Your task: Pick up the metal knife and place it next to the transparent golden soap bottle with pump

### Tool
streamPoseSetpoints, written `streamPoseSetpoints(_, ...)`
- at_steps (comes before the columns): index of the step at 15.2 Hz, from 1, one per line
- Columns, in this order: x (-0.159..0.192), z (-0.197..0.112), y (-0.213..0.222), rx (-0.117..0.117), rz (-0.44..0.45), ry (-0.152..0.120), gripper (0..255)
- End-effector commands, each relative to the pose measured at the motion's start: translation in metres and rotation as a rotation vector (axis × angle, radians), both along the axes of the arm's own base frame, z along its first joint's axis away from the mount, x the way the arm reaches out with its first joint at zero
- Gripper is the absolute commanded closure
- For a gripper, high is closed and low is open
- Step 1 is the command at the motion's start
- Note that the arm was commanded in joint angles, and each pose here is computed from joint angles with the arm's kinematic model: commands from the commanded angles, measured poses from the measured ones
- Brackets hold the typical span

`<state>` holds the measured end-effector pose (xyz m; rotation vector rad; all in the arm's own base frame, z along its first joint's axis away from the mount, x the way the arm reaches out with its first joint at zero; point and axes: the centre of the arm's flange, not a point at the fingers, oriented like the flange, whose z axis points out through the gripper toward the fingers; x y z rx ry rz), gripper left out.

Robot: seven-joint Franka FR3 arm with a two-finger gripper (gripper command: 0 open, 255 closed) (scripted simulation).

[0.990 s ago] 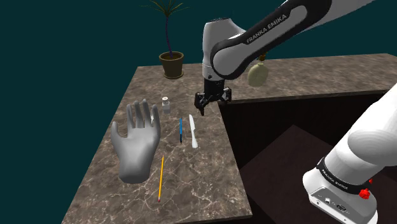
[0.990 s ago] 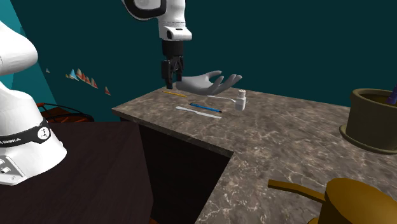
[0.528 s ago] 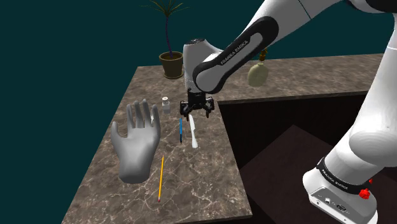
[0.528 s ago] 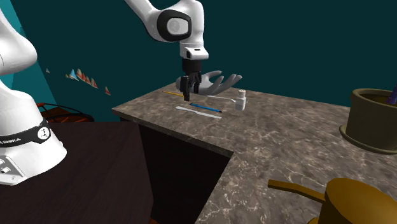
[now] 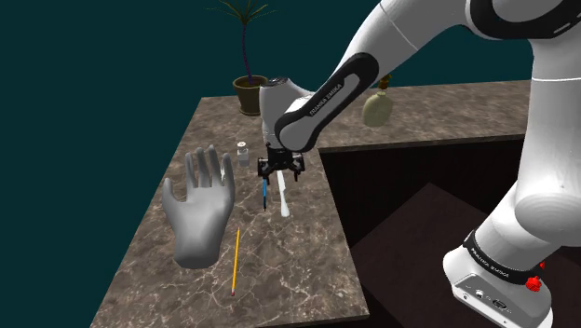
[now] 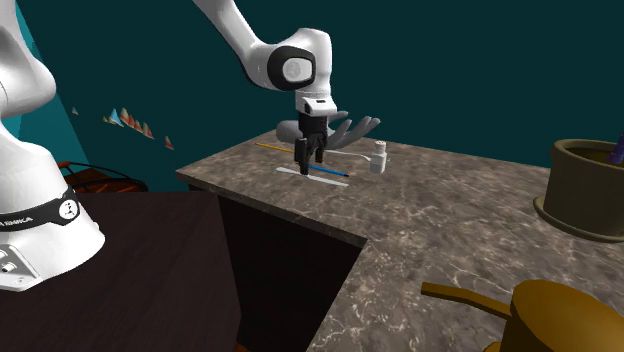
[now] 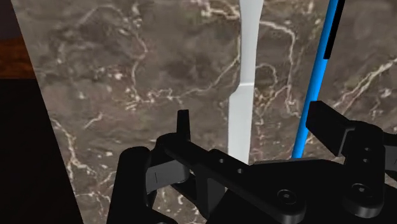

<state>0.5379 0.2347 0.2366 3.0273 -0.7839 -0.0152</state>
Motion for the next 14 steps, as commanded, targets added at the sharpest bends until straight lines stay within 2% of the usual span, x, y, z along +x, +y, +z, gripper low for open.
streamPoseSetpoints(1, 0.0001, -0.0116, 0.0009, 0.000, 0.000, 0.000, 0)
streamPoseSetpoints(3, 0.0000, -0.0199, 0.0008, 0.000, 0.000, 0.000, 0)
streamPoseSetpoints(10, 0.0000, -0.0199, 0.0008, 0.000, 0.000, 0.000, 0)
streamPoseSetpoints(11, 0.0000, -0.0199, 0.0008, 0.000, 0.000, 0.000, 255)
streamPoseSetpoints(14, 0.0000, -0.0199, 0.0008, 0.000, 0.000, 0.000, 255)
